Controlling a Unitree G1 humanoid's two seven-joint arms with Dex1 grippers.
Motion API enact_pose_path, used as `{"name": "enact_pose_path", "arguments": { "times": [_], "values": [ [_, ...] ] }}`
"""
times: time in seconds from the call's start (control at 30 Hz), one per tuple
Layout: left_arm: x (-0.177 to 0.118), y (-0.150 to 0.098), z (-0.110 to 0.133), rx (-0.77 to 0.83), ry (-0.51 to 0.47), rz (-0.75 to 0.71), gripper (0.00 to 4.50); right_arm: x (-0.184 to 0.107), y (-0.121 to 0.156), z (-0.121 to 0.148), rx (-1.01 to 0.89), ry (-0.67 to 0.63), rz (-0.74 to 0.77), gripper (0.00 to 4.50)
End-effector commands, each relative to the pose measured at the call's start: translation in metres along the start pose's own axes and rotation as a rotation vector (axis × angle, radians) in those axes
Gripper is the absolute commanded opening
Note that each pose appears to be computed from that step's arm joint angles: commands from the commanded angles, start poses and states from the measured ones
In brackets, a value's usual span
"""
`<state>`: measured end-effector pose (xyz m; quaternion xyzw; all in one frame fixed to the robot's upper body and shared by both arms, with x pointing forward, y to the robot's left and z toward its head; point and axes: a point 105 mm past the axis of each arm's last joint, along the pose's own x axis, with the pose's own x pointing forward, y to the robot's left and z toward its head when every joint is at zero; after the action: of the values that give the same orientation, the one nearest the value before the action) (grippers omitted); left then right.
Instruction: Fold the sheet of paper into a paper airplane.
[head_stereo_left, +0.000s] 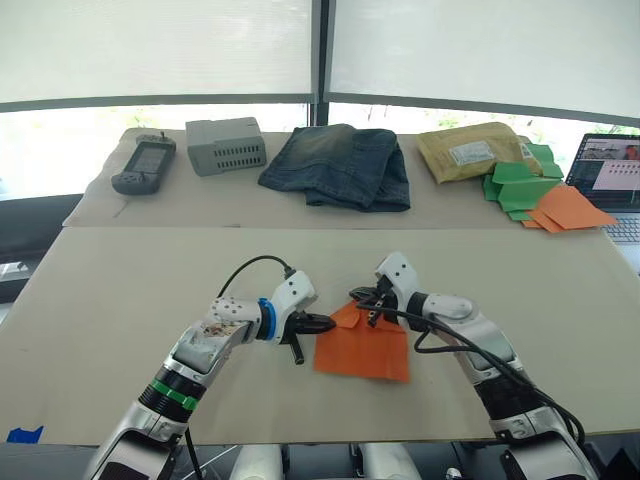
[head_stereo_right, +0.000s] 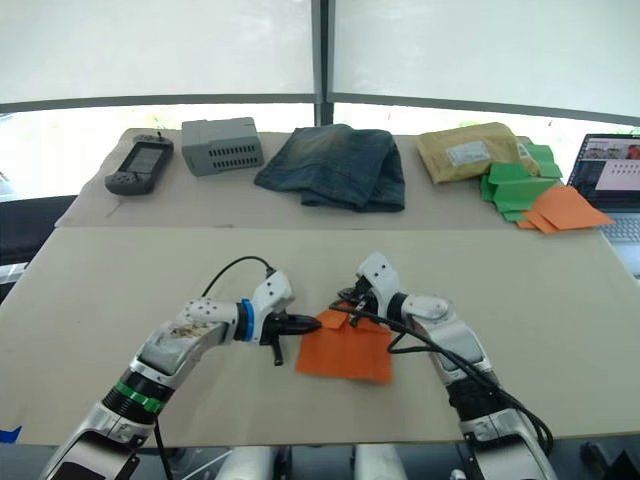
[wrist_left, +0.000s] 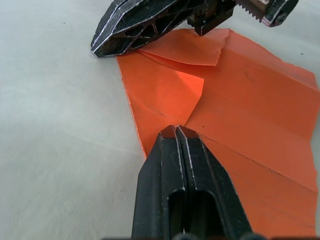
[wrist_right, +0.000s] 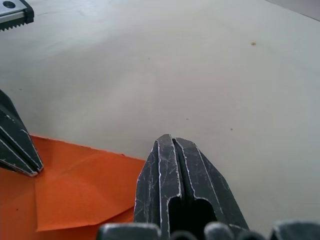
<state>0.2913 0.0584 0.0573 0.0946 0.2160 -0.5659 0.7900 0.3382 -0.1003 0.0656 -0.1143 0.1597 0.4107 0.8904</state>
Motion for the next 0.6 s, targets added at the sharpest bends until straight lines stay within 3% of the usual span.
{"name": "enact_pose_path", "arguments": {
  "times": [0.03,0.47,0.6],
  "values": [
    [0.003,-0.001,-0.034,-0.065,0.115,0.009,0.05,-0.012,-0.016,-0.021,0.066,0.061,-0.077,0.0],
    [0.011,0.001,-0.024,-0.063,0.066,0.012,0.05,-0.021,0.01,0.012,0.06,-0.087,0.01,0.0],
    [0.016,-0.002,-0.019,-0.064,0.047,-0.004,0.05,-0.023,0.018,0.004,0.043,-0.041,0.02,0.0]
  ]
}}
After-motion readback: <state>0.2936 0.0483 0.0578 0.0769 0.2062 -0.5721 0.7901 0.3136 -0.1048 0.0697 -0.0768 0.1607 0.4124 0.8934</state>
